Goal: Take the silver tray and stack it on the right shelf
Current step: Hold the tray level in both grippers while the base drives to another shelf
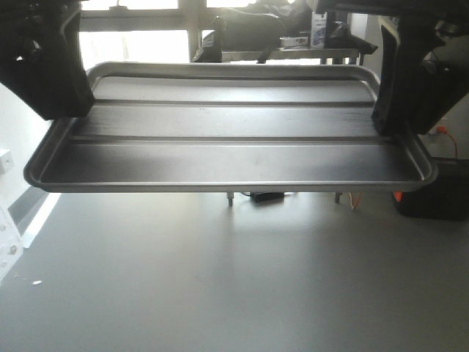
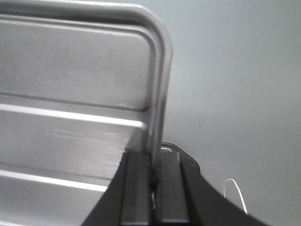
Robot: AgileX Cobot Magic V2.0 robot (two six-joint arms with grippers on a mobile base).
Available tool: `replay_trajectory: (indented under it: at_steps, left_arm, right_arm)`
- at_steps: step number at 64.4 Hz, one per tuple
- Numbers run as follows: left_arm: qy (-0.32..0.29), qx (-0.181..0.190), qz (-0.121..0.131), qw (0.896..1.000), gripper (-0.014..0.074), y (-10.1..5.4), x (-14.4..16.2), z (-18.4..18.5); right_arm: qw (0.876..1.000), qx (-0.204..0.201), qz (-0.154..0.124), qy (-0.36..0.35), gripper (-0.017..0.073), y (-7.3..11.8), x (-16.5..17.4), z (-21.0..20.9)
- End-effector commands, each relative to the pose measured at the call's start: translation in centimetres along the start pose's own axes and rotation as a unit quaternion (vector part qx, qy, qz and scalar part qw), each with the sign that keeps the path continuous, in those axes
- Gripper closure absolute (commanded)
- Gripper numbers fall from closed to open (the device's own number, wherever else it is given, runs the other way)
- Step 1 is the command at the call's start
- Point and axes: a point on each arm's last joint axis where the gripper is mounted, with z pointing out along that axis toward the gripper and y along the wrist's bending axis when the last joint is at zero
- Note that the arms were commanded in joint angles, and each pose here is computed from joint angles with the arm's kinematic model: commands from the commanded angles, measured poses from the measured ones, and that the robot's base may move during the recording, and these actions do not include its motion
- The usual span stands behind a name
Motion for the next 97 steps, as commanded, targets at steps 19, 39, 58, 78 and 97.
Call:
replay_trajectory:
  at_steps: [19, 39, 58, 78, 97]
  left_arm:
    - [-0.042, 0.018, 0.007, 0.999, 0.0687, -0.19, -0.76, -1.88]
    - [-0.042, 0.018, 0.007, 0.999, 0.0687, -0.19, -0.76, -1.88]
    - [-0.043, 0.018, 0.007, 0.999, 0.0687, -0.2, -0.78, -1.88]
    - [-0.043, 0.018, 0.007, 0.999, 0.0687, -0.2, -0.78, -1.88]
    - [-0.043, 0.018, 0.007, 0.999, 0.0687, -0.2, -0.78, -1.88]
  right_arm:
    - [0.999, -0.011, -0.011, -0.042, 0.0502, -0.1, -0.67, -1.65]
    - [0.999, -0.011, -0.011, -0.042, 0.0502, -0.09, -0.67, -1.65]
    - [0.999, -0.011, -0.011, -0.042, 0.0502, -0.09, -0.67, -1.65]
    - [0.999, -0.011, -0.011, -0.042, 0.0502, -0.09, -0.67, -1.65]
    - [0.999, -0.011, -0.011, -0.042, 0.0502, -0.09, -0.67, -1.65]
